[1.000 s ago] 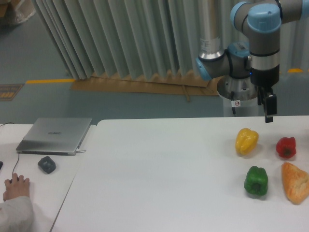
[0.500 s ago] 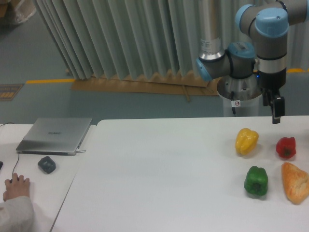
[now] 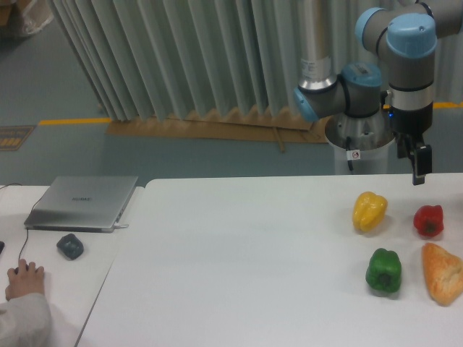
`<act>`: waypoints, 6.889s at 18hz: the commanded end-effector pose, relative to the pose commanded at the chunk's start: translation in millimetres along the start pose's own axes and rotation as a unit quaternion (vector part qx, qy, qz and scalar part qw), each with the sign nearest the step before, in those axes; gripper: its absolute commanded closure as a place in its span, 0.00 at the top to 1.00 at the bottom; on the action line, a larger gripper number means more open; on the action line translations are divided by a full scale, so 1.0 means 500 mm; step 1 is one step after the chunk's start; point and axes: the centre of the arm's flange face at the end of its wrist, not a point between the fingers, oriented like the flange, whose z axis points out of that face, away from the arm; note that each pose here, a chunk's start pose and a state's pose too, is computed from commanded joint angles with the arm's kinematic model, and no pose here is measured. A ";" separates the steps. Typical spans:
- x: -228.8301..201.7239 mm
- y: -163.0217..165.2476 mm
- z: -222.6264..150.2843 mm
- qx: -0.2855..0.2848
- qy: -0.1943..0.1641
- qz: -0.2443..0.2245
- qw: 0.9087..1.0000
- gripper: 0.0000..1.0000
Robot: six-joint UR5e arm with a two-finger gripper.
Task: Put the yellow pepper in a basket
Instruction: 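Hover the open gripper above the yellow pepper and adjust position, then lower the open gripper onto the yellow pepper, then close the gripper around the yellow pepper's stem end, then lift the yellow pepper and carry it away past the red pepper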
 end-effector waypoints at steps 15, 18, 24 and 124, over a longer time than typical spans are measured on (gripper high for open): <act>-0.017 0.045 0.010 -0.002 0.003 -0.023 1.000 1.00; -0.010 0.033 0.022 0.004 0.010 -0.149 0.989 1.00; -0.024 -0.033 -0.003 0.022 -0.021 -0.382 0.924 1.00; -0.080 0.516 0.144 -0.027 0.034 0.037 0.998 0.41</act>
